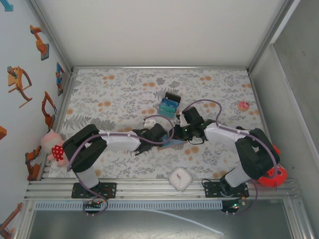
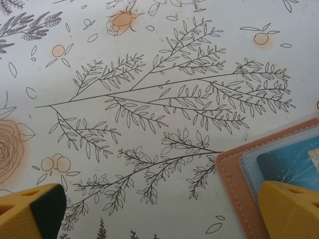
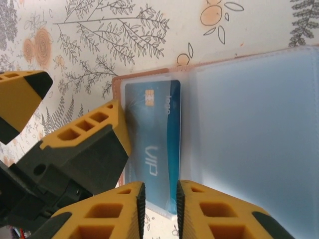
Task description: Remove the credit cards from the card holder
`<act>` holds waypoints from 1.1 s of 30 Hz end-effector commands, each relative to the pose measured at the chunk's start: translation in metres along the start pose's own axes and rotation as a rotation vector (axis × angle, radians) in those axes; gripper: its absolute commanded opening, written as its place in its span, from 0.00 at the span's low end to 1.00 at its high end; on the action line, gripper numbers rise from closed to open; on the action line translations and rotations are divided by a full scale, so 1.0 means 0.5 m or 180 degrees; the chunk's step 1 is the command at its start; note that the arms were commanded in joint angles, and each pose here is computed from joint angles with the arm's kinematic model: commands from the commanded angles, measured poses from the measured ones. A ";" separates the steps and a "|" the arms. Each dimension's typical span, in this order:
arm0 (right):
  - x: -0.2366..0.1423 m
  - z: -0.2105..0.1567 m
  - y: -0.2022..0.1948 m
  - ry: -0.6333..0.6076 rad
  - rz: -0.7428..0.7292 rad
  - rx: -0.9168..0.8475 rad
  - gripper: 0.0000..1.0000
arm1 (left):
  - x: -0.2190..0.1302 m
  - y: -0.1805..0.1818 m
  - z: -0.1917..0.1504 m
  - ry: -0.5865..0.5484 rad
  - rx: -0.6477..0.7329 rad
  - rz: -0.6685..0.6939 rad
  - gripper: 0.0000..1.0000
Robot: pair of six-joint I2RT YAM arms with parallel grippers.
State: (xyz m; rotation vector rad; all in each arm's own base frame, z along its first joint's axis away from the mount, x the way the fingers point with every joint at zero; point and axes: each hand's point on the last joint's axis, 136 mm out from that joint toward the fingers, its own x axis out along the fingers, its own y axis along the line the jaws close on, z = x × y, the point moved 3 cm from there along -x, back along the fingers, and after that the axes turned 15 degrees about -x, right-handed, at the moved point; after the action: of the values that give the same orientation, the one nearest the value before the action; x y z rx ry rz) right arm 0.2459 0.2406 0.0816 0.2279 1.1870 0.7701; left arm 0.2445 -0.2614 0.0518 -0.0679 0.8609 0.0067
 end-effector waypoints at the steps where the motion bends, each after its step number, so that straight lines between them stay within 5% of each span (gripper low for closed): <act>1: -0.001 0.032 0.010 -0.0114 0.0148 -0.0001 0.22 | 0.004 0.025 -0.014 0.0069 0.0173 0.0120 0.99; 33: 0.063 0.017 0.013 0.0080 0.0649 0.0122 0.14 | 0.004 0.012 -0.024 0.0101 0.0228 0.0127 0.99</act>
State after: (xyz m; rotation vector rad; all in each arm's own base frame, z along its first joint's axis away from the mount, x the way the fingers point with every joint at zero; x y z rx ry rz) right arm 0.2524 0.2572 0.0565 0.3271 1.2533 0.8634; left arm 0.2450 -0.2590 0.0526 -0.0531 0.8490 0.0180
